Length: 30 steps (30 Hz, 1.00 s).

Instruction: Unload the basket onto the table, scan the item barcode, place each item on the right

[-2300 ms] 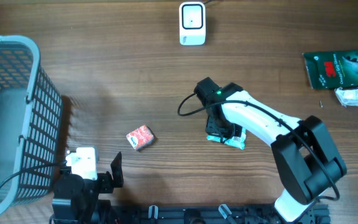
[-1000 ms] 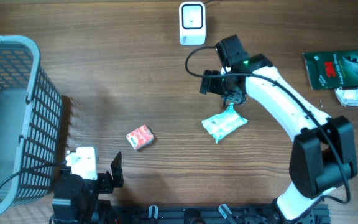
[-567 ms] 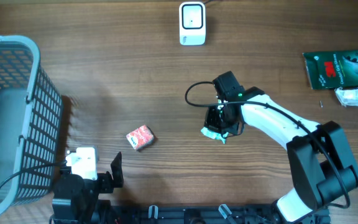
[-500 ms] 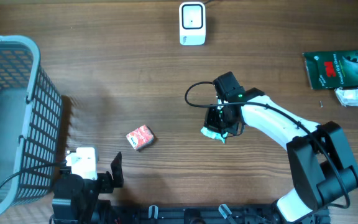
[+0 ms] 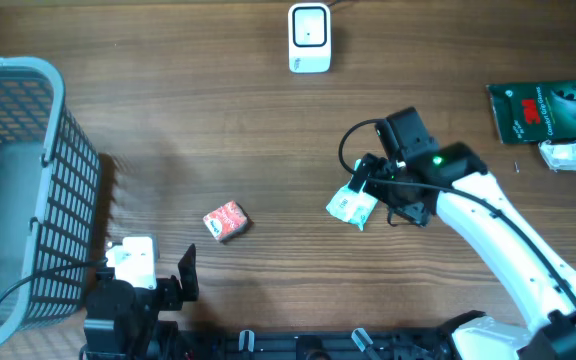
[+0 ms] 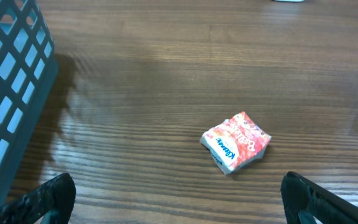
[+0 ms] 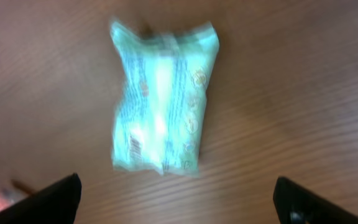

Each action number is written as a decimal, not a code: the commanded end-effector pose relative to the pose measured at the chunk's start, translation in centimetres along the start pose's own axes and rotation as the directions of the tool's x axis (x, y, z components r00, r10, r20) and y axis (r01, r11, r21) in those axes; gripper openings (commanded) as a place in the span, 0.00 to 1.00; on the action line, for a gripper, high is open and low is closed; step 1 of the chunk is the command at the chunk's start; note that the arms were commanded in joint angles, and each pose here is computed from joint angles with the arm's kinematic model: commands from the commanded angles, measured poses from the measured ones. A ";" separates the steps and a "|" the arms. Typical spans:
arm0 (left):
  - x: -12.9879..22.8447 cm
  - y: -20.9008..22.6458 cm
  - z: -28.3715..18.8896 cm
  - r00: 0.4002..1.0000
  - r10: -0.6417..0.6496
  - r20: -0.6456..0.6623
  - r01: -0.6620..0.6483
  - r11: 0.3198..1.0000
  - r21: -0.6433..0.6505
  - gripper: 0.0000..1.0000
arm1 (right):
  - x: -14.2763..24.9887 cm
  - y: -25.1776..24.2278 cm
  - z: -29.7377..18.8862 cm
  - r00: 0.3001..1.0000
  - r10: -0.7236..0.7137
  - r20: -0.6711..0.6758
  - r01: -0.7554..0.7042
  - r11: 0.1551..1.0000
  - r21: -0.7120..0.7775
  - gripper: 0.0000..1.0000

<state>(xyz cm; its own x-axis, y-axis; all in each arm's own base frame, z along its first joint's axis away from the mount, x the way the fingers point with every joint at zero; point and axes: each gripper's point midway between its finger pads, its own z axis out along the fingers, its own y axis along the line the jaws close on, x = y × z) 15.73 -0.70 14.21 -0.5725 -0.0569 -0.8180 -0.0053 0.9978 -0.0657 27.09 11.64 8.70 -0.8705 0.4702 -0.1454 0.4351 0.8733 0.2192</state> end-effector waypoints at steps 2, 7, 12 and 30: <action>0.0 0.0 0.1 1.000 -0.008 0.002 0.008 1.000 -0.001 1.00 | -2.0 -2.1 3.2 0.997 0.035 0.076 -0.035 0.999 -0.006 1.00; 0.0 0.0 0.1 1.000 -0.008 0.002 0.008 1.000 -0.001 1.00 | -0.3 -1.1 7.8 0.999 0.016 -0.040 -0.021 0.991 -0.132 0.92; 0.0 0.0 0.1 1.000 -0.008 0.002 0.008 1.000 -0.001 1.00 | 0.6 -4.4 11.3 0.997 0.039 -0.066 -0.038 0.999 0.021 0.49; 0.0 0.0 0.1 1.000 -0.008 0.002 0.008 1.000 -0.001 1.00 | -4.7 4.7 -12.5 0.842 -0.159 0.515 0.396 0.831 -0.391 0.04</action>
<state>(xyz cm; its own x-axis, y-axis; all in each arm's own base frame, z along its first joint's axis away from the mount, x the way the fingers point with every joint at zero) 15.72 -0.69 14.20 -0.5731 -0.0574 -0.8175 -0.0059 0.9978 -0.0660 30.18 11.60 18.97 -0.7485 0.3757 -0.5465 0.0505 0.8539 0.5179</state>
